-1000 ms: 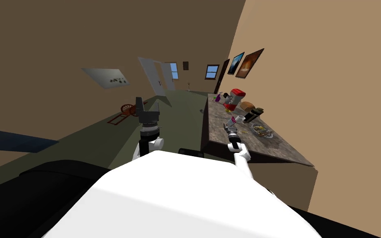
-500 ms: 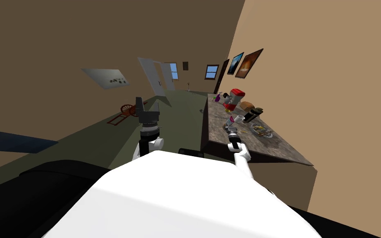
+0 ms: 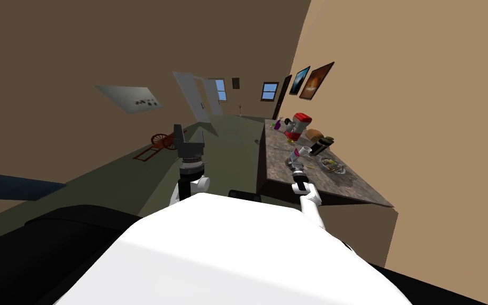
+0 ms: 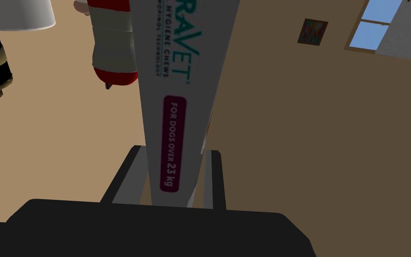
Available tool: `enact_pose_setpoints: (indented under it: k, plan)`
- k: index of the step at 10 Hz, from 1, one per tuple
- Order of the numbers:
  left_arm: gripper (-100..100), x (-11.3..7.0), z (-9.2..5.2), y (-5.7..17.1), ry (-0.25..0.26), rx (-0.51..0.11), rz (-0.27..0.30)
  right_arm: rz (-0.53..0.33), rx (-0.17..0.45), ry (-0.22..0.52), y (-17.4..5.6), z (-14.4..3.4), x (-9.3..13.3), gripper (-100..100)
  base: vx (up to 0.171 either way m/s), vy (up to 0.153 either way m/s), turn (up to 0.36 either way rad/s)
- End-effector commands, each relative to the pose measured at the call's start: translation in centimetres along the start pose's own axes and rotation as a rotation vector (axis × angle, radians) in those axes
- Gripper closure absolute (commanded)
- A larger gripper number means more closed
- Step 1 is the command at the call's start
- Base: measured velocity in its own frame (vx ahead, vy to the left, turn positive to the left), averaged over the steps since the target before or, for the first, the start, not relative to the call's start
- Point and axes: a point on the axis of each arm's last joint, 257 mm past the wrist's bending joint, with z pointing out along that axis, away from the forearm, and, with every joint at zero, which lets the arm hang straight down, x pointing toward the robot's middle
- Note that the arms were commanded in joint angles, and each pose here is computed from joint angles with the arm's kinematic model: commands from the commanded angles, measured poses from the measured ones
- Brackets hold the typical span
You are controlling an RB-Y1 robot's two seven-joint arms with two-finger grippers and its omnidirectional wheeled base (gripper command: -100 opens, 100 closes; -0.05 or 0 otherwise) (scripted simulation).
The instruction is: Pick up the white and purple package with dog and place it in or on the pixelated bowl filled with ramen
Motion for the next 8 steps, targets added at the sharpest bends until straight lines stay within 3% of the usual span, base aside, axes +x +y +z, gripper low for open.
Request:
enact_pose_setpoints:
  k: [1, 4, 8]
  plan:
    - [0, 0.0, 0.0, 0.0, 0.0, 0.0, 0.0, 0.0, 0.002, 0.023, 0.0, 0.0, 0.7, 100, -0.21, -0.045, 0.069]
    - [0, 0.0, 0.0, 0.0, 0.0, 0.0, 0.0, -0.011, 0.005, 0.053, -0.2, 0.6, 0.9, 100, -0.183, -0.056, 0.066]
    - [0, 0.0, 0.0, 0.0, 0.0, 0.0, 0.0, -0.047, 0.02, 0.093, -1.4, 1.9, 0.4, 100, -0.168, -0.113, 0.106]
